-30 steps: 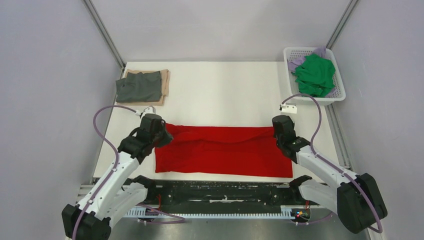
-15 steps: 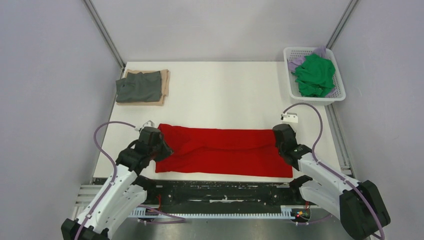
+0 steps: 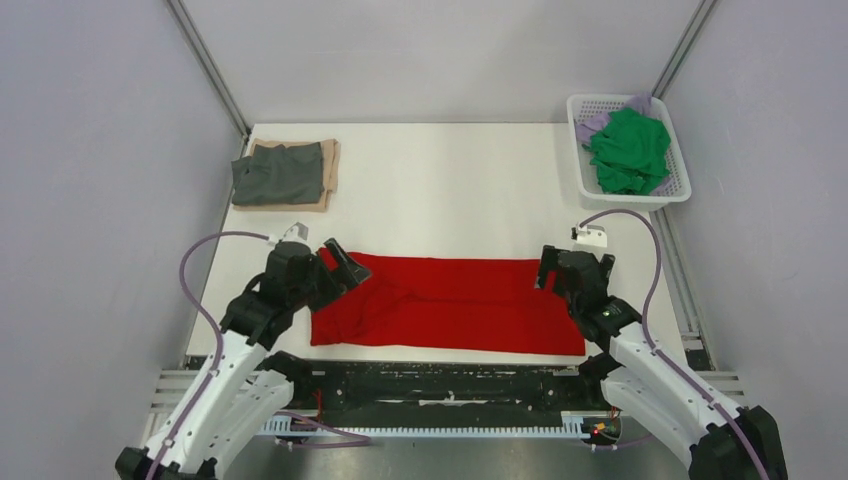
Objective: Fold and stack the t-shirts
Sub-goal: Fold the other side of the tshirt into a rectangle
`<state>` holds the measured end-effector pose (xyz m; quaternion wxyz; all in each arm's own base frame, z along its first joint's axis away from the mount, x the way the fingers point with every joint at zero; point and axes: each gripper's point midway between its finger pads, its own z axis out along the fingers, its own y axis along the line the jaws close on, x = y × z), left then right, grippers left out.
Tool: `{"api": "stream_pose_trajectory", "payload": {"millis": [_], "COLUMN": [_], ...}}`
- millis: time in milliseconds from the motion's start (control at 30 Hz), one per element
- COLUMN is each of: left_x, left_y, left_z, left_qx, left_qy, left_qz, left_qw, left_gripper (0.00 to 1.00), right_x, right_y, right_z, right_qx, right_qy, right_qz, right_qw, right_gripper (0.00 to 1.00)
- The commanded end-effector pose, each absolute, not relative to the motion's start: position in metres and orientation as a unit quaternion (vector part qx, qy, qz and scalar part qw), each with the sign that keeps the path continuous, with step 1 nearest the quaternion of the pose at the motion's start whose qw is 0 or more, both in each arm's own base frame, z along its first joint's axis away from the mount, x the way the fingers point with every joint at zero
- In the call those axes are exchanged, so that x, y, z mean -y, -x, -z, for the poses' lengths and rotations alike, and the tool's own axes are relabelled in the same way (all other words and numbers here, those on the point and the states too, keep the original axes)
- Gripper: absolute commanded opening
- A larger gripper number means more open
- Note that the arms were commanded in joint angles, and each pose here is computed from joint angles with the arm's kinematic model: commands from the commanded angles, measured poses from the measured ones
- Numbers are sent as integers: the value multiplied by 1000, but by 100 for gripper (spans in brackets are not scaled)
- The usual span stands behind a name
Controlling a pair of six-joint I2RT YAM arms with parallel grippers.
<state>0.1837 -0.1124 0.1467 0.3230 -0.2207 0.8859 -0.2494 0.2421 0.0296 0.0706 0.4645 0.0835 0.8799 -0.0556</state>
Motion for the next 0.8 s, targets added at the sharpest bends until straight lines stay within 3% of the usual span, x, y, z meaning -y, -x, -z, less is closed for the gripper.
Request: {"api": "stream_pose_trajectory", "payload": {"millis": [0,267,633,767], "left_x": [152,164,197,196], "left_y": [-225,-263,-218,-201], "left_z": [-152,-82,-47,-57], "left_qx": [-877,-919,-947,-947], "left_qy": [168,133,86,78], "left_qz": [310,234,219,199], "left_qw": [327,289,218,239], "left_gripper": [100,100,100,100], "right_x": [-64,-86,-81,-82], "right_y": [-267,-267,-267,-267], "right_z": [-105,-93,-89,-90], "right_qx": [-848,-861,-863,-863], "right_qy": [-64,-28,-26,-26], "right_qz": [-36,-78,-62,-64], "right_qw": [525,502,500,500], "right_gripper": [98,98,98,98]}}
